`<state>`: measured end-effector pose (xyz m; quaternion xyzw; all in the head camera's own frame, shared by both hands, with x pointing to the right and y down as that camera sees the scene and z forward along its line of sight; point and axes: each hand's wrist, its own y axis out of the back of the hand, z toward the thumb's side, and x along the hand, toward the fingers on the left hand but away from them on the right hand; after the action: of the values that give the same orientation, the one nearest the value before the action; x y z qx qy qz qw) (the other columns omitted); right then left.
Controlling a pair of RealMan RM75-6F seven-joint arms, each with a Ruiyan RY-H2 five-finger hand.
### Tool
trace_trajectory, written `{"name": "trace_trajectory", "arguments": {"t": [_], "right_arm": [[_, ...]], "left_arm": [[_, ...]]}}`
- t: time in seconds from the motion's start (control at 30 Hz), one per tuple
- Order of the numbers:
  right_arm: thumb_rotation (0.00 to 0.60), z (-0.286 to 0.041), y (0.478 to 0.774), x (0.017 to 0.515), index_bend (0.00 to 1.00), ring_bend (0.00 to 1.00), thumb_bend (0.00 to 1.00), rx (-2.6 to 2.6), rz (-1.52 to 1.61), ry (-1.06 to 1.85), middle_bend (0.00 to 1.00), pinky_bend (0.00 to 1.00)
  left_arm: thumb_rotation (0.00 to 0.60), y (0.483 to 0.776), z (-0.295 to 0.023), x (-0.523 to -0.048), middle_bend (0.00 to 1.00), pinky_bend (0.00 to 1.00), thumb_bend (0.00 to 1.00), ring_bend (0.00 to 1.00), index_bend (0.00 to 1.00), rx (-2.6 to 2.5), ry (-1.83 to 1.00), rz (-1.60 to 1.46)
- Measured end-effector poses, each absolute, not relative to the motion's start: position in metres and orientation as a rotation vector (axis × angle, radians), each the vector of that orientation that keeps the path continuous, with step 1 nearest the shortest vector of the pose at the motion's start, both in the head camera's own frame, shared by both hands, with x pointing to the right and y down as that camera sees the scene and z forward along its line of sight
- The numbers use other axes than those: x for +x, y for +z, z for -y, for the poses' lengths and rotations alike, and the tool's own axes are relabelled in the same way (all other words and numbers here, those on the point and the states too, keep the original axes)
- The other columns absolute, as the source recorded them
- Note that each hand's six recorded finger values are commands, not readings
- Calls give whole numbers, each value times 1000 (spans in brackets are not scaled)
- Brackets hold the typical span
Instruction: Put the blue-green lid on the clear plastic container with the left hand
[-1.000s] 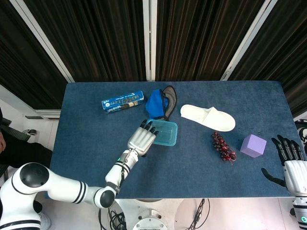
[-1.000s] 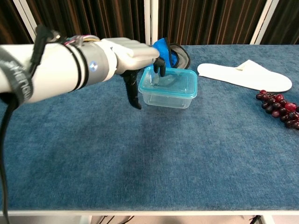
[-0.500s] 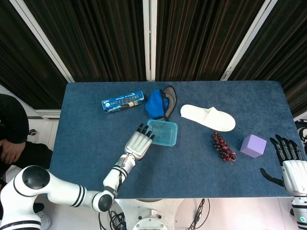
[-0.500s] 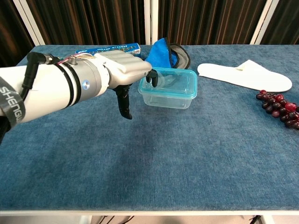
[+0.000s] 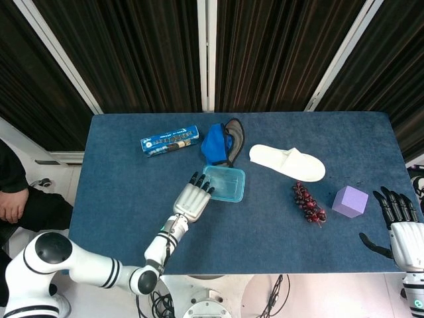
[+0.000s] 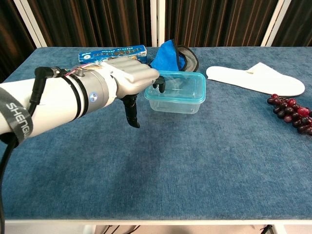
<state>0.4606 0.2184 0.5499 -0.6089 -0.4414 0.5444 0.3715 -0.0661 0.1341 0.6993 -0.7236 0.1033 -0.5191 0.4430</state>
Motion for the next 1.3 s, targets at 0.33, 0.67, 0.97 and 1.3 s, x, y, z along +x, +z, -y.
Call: {"name": "trace_trajectory", "arguments": {"t": [0.33, 0.67, 0.97, 1.3], "right_arm": [[600, -217, 548, 463, 0, 0, 124, -1560, 1132, 1394, 0, 0], [600, -207, 559, 465, 0, 0, 125, -1637, 1122, 1400, 1, 0], [600, -191, 572, 460, 0, 0, 124, -1756, 1131, 1344, 0, 0], [600, -199, 576, 455, 0, 0, 124, -1748, 1134, 1352, 0, 0]], "left_arm": [[600, 676, -115, -71, 176, 16, 0, 0, 228, -1841, -1231, -413], [600, 645, -64, -160, 176, 10, 0, 0, 206, -1873, -1204, -889], [600, 635, -73, -319, 171, 0, 0, 0, 206, -1718, -1241, -1125], [600, 608, -149, -430, 168, 0, 0, 0, 206, -1535, -1375, -1195]]}}
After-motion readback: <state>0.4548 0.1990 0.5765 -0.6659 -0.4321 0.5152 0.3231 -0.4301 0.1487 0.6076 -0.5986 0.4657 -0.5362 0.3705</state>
